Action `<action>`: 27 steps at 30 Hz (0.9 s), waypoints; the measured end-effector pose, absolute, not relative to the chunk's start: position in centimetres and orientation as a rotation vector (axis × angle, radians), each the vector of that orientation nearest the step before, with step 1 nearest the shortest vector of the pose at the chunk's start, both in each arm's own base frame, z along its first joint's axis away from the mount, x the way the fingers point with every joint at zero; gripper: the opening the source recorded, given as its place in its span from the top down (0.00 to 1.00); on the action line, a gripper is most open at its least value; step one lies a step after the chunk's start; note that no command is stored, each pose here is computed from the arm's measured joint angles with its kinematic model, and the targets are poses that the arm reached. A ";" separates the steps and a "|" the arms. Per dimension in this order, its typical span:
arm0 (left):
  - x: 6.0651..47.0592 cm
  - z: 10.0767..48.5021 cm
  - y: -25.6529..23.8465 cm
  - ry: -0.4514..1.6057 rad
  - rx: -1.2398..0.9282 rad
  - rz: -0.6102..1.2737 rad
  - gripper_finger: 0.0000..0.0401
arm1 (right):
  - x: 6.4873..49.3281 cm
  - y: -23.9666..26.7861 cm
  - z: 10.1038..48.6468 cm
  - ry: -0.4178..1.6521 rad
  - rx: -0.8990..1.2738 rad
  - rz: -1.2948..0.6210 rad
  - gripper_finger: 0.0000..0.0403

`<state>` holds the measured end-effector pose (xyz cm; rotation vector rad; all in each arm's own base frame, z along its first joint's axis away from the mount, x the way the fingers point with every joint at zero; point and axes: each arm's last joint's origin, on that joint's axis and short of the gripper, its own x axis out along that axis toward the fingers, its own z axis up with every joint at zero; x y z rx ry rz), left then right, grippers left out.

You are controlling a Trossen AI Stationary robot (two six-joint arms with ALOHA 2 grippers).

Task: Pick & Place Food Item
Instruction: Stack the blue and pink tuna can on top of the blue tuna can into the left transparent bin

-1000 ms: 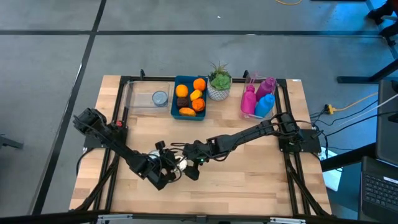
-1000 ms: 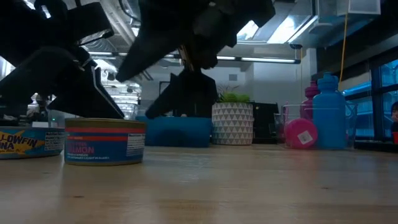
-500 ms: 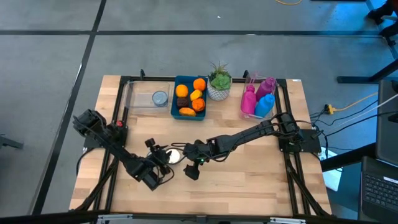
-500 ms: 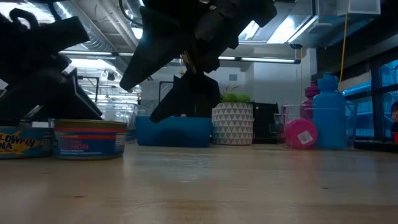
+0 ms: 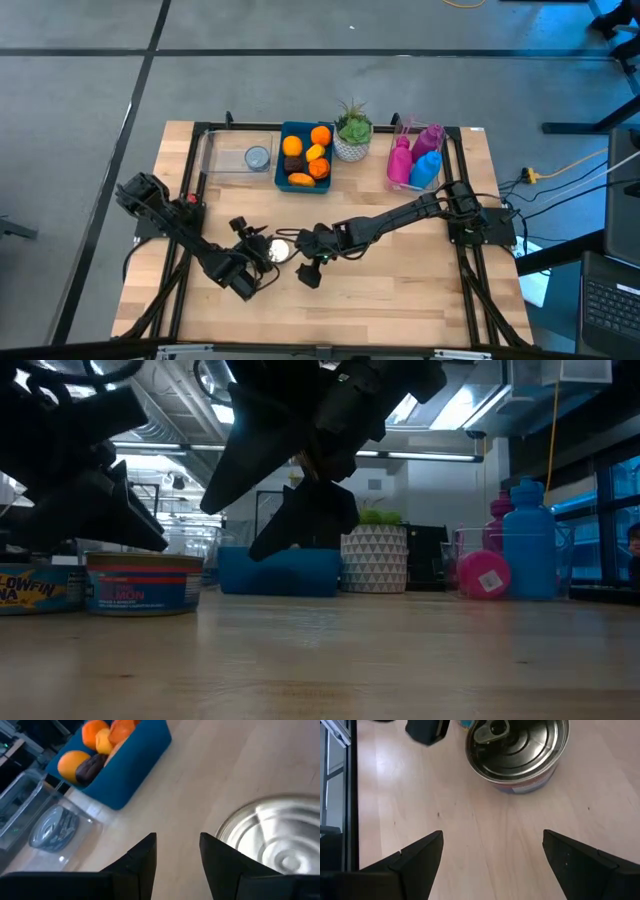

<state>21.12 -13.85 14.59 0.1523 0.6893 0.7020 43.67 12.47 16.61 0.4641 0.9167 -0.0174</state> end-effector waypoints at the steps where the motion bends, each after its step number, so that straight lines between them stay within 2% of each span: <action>1: 21.1 14.6 -13.8 0.703 0.150 0.702 0.64 | 43.7 12.5 16.6 0.919 0.464 -0.018 0.15; 14: 21.4 14.6 -14.0 0.691 0.123 0.690 0.64 | 43.6 12.4 16.6 0.915 0.443 -0.035 0.15; 27: 22.7 14.7 -14.3 0.768 0.086 0.561 0.64 | 43.6 12.4 16.5 0.923 0.438 -0.037 0.15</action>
